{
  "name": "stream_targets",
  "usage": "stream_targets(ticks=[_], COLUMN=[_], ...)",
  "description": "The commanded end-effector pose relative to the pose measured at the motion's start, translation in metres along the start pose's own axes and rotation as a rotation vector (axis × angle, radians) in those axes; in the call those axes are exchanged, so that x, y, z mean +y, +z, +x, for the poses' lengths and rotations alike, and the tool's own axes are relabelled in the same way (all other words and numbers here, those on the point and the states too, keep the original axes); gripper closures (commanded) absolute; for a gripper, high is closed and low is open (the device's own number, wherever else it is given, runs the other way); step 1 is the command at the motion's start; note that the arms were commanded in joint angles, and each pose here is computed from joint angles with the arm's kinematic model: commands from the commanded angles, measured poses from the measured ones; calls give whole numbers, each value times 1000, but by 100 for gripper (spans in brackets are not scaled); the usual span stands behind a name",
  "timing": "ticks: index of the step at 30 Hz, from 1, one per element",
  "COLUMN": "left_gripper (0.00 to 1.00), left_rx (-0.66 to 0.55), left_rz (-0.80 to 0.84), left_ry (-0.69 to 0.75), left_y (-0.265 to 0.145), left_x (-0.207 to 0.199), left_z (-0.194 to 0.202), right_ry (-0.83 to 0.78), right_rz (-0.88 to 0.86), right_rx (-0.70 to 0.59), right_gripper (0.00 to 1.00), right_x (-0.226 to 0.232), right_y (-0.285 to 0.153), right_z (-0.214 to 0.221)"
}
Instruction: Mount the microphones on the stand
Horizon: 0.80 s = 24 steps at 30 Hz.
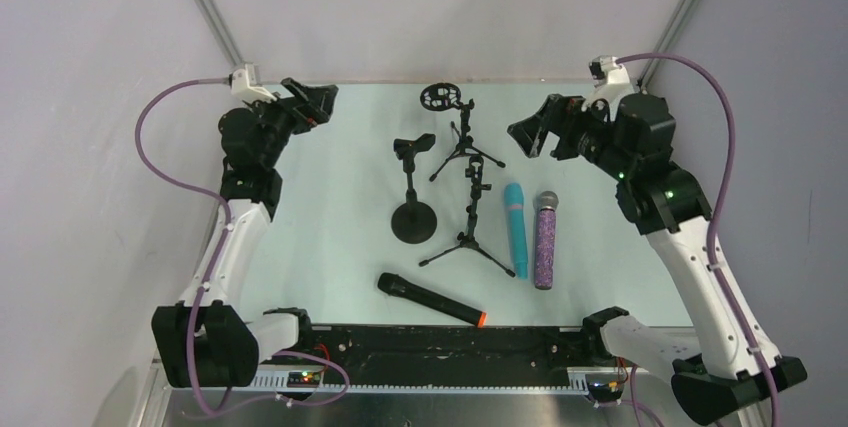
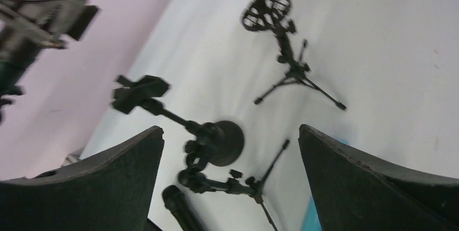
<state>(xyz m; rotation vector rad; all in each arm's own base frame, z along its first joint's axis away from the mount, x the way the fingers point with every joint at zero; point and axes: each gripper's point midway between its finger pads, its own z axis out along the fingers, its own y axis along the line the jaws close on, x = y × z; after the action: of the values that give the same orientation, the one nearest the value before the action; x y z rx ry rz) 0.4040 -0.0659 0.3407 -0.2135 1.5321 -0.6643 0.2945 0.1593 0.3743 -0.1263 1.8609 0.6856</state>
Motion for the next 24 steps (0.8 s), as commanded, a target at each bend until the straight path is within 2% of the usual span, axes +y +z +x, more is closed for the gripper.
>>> stream_targets(ticks=[1,5,11,19,24], left_gripper=[0,0,0,0,0], left_rx=[-51,-48,-53,-51,-51], left_rz=[17,18,16,15,14], left_ry=[-7,-21,-21,-28,-28], left_y=[-1,-1,-1,-1,-1], left_x=[-6,-5,-4,-3,-3], left_z=[-21,-22,-24,-23,-23], right_ry=[-68,-134,-268,-440,-555], right_rz=[-263,-420,-622,-705,-672], right_rx=[-123,-99,28,210,371], right_gripper=[1,1,0,0,1], right_x=[59,90,134,169,174], right_y=[-28,-38,-41,-30,-16], right_z=[-37,-29,16,89,147])
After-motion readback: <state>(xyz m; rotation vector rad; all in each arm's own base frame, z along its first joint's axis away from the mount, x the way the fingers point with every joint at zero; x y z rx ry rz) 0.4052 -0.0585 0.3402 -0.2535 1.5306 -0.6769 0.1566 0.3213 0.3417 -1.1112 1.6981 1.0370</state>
